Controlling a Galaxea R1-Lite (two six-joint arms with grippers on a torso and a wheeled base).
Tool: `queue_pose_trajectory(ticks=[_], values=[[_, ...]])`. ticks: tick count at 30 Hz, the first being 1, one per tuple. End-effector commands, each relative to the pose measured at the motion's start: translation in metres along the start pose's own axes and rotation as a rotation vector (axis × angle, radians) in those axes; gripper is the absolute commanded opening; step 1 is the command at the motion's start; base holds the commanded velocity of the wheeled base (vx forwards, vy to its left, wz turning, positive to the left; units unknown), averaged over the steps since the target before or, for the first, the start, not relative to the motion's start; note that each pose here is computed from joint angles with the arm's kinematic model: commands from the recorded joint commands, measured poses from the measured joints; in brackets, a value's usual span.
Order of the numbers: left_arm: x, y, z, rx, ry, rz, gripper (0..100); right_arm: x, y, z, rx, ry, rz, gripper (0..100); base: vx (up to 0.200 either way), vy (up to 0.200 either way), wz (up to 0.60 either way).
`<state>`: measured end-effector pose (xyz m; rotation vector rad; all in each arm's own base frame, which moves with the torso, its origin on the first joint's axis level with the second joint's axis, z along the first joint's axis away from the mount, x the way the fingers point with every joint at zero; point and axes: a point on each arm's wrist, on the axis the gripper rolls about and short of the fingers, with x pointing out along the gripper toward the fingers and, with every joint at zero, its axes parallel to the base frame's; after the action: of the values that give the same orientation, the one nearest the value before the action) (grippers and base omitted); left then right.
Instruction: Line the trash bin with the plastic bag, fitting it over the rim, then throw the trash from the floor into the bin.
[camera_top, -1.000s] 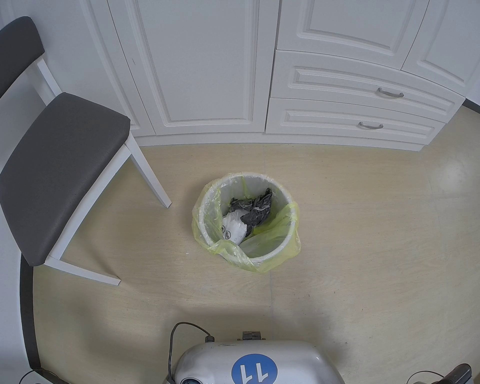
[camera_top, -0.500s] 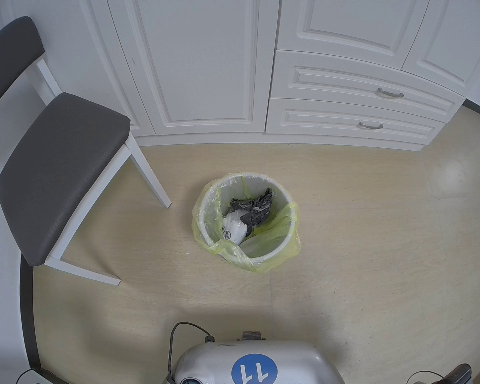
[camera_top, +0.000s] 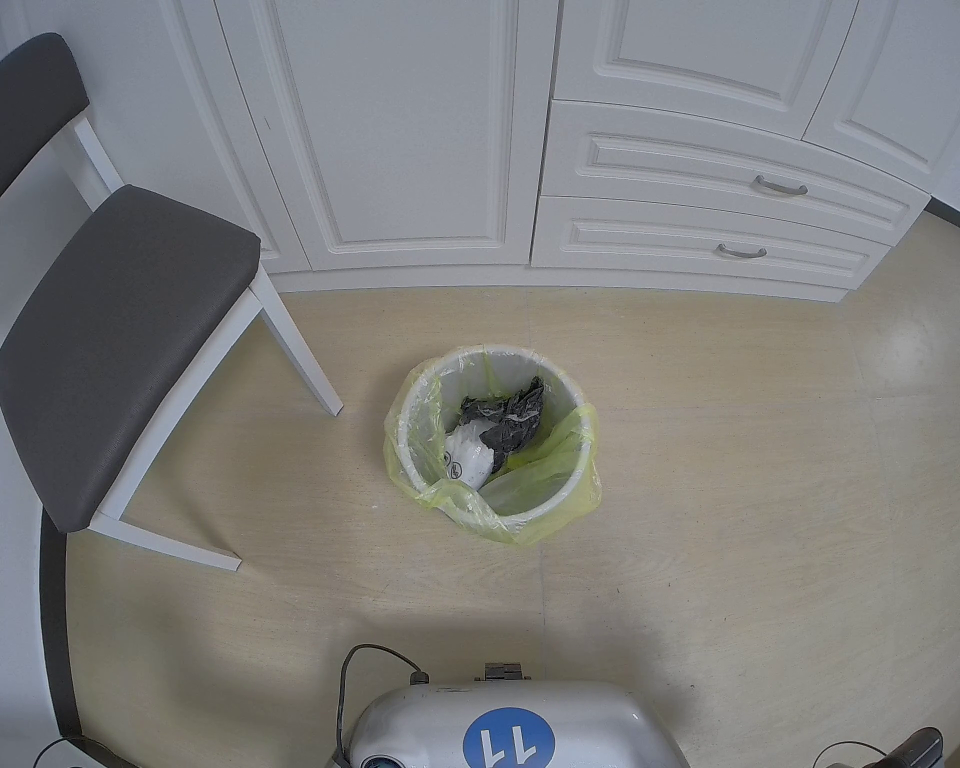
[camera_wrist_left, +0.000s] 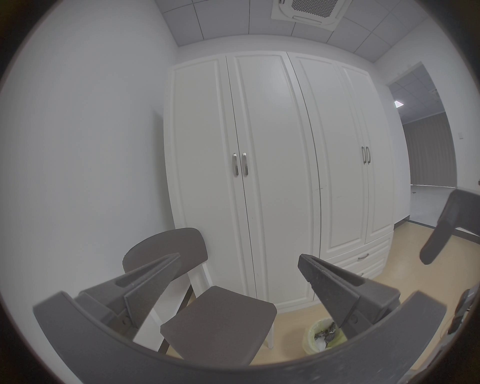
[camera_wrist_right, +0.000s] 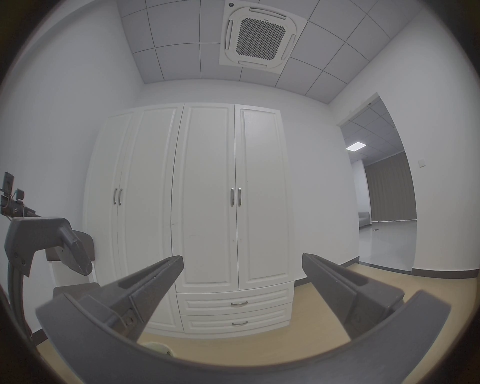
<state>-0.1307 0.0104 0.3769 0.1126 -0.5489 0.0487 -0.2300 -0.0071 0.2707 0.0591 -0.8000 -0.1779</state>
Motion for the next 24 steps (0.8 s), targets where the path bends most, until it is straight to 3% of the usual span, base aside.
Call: queue_pose_trajectory(ticks=[1,13,19,24], values=[[-0.037,0.001,-0.006,-0.001,-0.029,-0.002,100,-0.009,0.000,0.004,-0.014,-0.034,-0.004,100,0.000,0.000,0.00],[-0.119,-0.001,-0.038,-0.083,-0.067,-0.054,100,-0.013,-0.001,0.011,-0.065,-0.061,-0.010,100,0.000,0.000,0.00],[-0.130,-0.005,-0.047,-0.095,-0.036,0.008,100,-0.008,0.001,0.002,-0.057,-0.028,-0.016,100,0.000,0.000,0.00],[-0.140,-0.011,-0.060,-0.115,-0.013,0.031,100,-0.004,0.001,0.000,0.062,-0.053,-0.031,100,0.000,0.000,0.00]])
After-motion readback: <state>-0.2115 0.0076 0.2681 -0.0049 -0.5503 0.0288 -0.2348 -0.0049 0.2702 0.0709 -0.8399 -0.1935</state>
